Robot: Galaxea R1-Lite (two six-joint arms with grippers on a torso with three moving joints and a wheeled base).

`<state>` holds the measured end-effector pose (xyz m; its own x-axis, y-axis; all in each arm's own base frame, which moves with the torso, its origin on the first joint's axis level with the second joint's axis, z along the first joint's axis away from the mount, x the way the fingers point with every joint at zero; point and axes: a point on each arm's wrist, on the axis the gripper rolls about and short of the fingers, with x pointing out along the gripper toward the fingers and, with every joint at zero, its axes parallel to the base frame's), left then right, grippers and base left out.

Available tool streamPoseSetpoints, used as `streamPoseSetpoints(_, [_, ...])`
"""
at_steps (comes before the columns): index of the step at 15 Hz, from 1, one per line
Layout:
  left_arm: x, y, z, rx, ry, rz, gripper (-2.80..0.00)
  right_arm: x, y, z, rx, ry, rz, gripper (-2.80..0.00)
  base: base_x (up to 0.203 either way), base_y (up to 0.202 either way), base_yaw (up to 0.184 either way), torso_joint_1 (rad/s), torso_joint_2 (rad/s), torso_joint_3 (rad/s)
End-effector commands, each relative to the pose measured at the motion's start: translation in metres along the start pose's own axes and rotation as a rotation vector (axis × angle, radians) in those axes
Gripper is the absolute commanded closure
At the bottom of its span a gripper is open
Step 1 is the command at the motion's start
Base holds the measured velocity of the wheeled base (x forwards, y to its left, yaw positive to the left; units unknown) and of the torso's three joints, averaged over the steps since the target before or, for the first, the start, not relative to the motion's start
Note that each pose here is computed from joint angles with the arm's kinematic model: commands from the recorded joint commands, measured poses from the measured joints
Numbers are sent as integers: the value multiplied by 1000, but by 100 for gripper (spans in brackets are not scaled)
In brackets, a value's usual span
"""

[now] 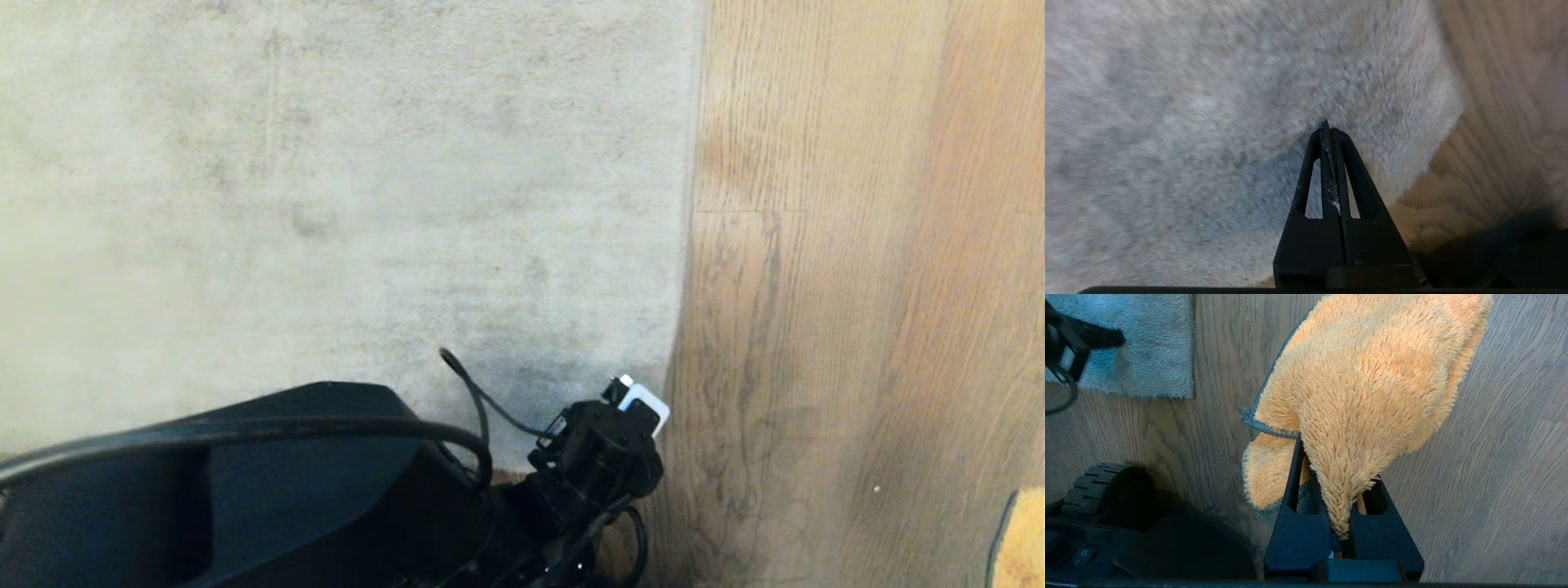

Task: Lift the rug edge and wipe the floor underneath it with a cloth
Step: Lay down the carpet, then put down the rag

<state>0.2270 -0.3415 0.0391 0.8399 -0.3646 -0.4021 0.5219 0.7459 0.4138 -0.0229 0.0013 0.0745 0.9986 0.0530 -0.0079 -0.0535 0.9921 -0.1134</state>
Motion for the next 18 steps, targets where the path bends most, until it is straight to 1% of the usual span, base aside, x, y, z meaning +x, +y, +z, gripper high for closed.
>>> streamPoseSetpoints(1, [13,-9,-16,20,38,-1,0,0,0,0,-1,1,1,0,0,0,0,0,0,0])
streamPoseSetpoints(7, [24,-16,-34,39,78,-2,0,0,0,0,-1,1,1,0,0,0,0,0,0,0])
streamPoseSetpoints(11, [26,-15,-36,24,56,8,0,0,0,0,-1,1,1,0,0,0,0,0,0,0])
streamPoseSetpoints(13, [26,-5,-30,13,37,26,0,0,0,0,-1,1,1,0,0,0,0,0,0,0])
streamPoseSetpoints(16, [28,18,-19,8,14,71,0,0,0,0,-1,1,1,0,0,0,0,0,0,0])
streamPoseSetpoints(18, [27,31,-11,-7,-3,95,0,0,0,0,-1,1,1,0,0,0,0,0,0,0])
